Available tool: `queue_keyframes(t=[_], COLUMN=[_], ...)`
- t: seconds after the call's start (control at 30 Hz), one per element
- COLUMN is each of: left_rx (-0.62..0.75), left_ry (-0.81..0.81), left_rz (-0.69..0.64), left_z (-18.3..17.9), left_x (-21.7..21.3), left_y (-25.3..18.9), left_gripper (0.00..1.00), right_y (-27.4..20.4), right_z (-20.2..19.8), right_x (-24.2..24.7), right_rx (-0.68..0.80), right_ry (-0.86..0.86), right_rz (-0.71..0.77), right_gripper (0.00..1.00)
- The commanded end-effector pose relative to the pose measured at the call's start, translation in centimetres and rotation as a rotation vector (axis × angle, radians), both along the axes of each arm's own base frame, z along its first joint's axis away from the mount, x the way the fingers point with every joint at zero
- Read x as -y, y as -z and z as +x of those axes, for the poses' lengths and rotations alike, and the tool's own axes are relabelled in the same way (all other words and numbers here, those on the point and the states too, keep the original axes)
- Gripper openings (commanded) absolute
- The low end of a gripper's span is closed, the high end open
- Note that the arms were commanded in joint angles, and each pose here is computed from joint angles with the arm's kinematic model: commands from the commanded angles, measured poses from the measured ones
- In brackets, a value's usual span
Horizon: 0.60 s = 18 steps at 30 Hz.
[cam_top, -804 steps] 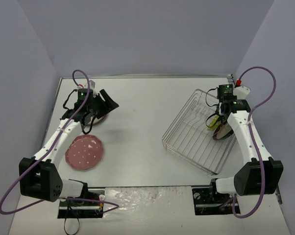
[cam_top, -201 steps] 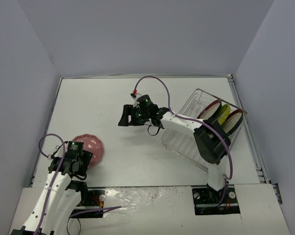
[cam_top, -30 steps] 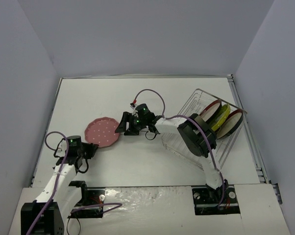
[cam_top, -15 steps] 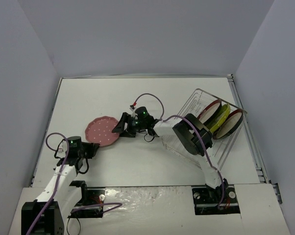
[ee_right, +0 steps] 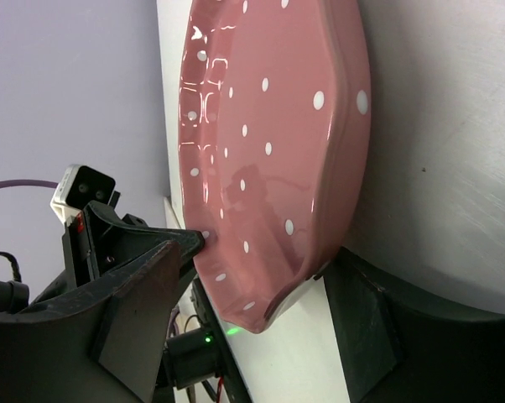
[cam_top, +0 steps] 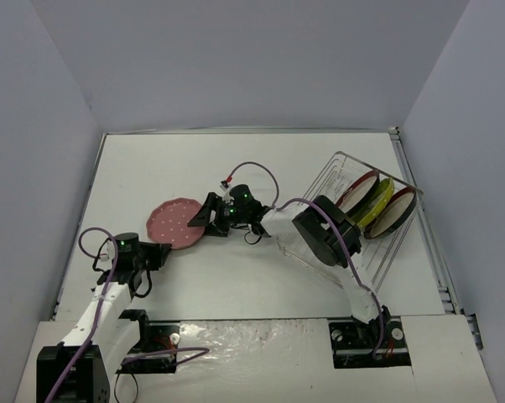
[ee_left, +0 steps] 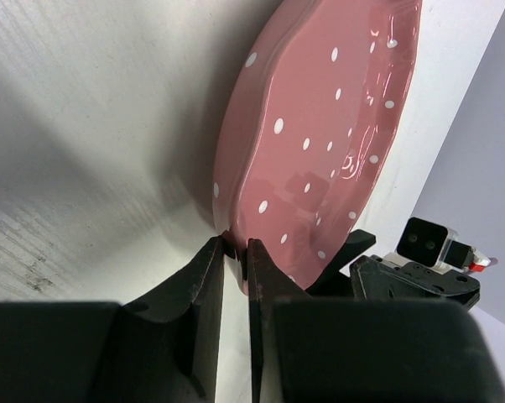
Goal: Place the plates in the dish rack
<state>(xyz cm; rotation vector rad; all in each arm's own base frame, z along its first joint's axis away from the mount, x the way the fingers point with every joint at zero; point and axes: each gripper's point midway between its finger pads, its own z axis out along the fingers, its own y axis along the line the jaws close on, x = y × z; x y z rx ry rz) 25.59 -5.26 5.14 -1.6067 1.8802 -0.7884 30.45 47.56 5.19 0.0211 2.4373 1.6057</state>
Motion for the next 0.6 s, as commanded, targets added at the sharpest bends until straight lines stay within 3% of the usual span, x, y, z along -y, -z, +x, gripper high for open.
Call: queue_keyframes(t=[0.0, 0.4, 0.57], left_rx=[0.271, 0.277, 0.289], left_ry=[0.011, 0.035, 0.034], left_rz=[-0.053, -0.098, -0.102], left_z=[3.87, 3.43, 3.07], left_x=[0.55, 1.33, 1.36], left_y=[-7.08, -7.13, -7.53], left_gripper=[0.00, 0.00, 0.00], right_y=[-2.44, -2.76, -3.00], right_z=[0.17, 0.27, 0.45], right_x=[-1.60, -2.29, -2.18], right_rx=[0.030, -0.004, -0.007], right_ry=[0.004, 0.052, 0.077], right_rz=[0.129, 0.251, 0.270], right_gripper=[0.65, 0.63, 0.47])
